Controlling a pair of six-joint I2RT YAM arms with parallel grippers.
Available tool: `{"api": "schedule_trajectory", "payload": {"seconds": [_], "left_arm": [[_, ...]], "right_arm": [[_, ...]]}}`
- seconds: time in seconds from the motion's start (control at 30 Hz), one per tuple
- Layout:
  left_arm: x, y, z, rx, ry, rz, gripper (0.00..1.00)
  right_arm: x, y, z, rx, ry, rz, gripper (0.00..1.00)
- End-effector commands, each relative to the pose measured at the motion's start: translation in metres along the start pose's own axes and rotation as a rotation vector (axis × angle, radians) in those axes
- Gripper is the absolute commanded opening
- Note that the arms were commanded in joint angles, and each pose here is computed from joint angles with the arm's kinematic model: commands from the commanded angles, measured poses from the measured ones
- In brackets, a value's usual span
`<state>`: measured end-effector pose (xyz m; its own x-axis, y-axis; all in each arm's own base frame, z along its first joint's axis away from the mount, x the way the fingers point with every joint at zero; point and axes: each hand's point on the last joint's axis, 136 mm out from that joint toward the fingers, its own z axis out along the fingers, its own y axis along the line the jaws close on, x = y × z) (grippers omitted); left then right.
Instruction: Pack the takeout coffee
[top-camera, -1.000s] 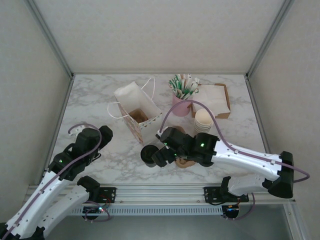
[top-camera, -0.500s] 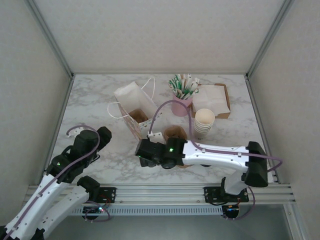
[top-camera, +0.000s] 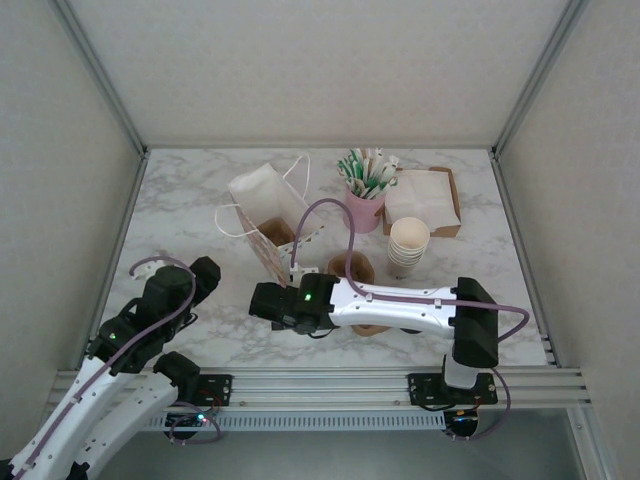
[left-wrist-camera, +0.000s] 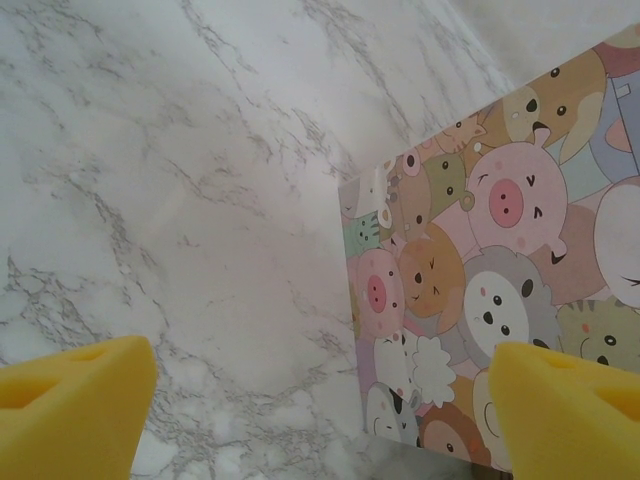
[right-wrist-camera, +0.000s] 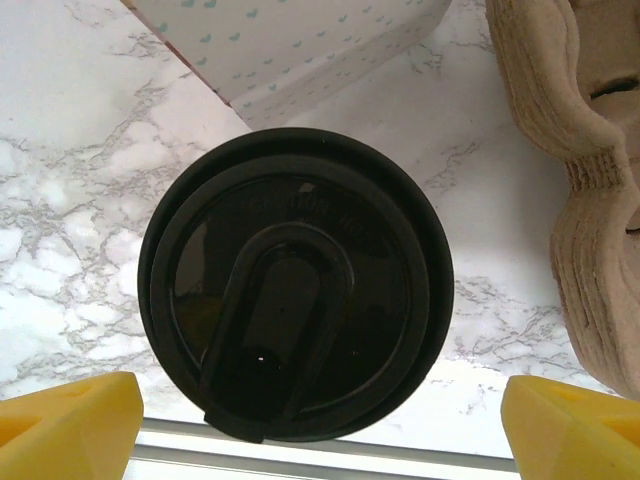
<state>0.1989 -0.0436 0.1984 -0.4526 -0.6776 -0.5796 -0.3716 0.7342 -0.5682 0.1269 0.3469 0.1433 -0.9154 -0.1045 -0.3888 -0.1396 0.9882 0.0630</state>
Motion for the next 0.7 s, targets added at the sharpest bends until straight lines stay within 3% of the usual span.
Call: {"api": "schedule_trajectory", "payload": {"seconds": [0.0, 0.67], "left_arm": [[0.003, 0.012, 0.0, -0.04, 0.001, 0.012, 0.87], [0.003, 0.012, 0.003, -0.046, -0.008, 0.017, 0.87]], "right_arm": [[-0.013, 0.002, -0.001, 0.005, -0.035, 0.046, 0.92], [-0.016, 0.006, 0.018, 0.042, -0.008, 0.049, 0.85]]}}
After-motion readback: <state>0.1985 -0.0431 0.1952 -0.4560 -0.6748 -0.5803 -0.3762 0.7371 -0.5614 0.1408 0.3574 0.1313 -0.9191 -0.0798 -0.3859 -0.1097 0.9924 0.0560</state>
